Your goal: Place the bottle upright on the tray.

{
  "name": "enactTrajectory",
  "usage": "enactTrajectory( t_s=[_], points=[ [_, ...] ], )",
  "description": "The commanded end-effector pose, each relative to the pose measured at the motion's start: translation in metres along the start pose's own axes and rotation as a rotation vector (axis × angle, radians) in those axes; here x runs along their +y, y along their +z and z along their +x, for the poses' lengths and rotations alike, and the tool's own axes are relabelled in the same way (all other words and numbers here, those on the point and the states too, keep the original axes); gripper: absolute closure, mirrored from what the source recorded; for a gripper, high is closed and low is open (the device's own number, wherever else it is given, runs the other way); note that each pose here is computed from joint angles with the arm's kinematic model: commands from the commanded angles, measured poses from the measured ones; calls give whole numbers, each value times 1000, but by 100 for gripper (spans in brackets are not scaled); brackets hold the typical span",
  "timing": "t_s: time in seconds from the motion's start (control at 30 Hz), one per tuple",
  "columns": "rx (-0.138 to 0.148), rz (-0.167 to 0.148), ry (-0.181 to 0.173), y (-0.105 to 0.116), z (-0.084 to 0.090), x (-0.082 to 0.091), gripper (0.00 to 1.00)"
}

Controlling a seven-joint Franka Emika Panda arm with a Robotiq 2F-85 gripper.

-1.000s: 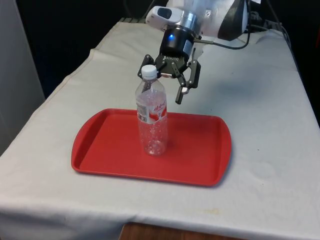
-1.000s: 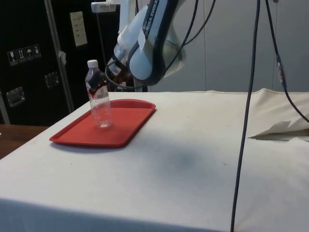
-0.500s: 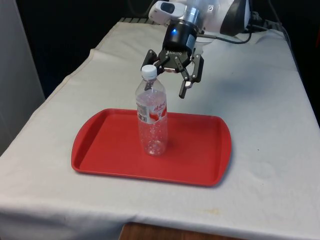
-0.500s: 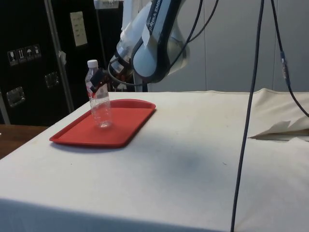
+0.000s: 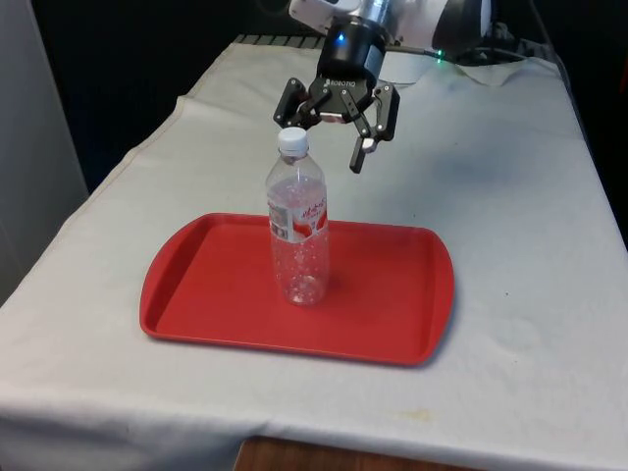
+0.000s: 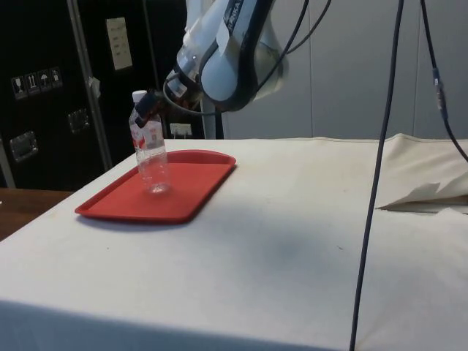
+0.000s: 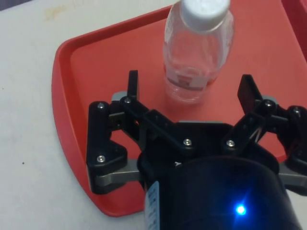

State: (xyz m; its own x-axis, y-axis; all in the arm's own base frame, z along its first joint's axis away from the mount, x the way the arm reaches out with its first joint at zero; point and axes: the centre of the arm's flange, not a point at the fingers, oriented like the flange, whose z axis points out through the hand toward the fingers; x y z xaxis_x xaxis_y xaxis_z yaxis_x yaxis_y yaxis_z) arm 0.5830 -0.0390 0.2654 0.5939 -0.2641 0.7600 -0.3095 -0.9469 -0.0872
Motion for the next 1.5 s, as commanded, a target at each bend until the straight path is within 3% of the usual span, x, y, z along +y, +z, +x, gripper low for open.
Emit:
enactTrajectory(
  t_s=[0.0,0.03,0.2,0.3,0.57,0.6,0.73,0.87,1.1,1.2,1.27,1.47],
  points=[
    [-10,5,1,-3,4,-1,0],
    [-2,1,0,-1,2,0,0],
    [-27,13,3,-9,14,-1,0],
    [-26,8,2,-9,17,0,0],
    [-64,22,-20,-19,29,-1,0],
    [-56,20,-18,-18,29,-1,0],
    [-80,28,-38,-23,34,-1,0],
    [-79,28,-47,-23,35,-1,0],
    [-113,42,-96,-28,40,-4,0],
    [-111,40,-101,-27,40,-3,0],
    [-130,48,-122,-30,42,-5,0],
    [-139,52,-143,-31,44,-5,0]
  ],
)
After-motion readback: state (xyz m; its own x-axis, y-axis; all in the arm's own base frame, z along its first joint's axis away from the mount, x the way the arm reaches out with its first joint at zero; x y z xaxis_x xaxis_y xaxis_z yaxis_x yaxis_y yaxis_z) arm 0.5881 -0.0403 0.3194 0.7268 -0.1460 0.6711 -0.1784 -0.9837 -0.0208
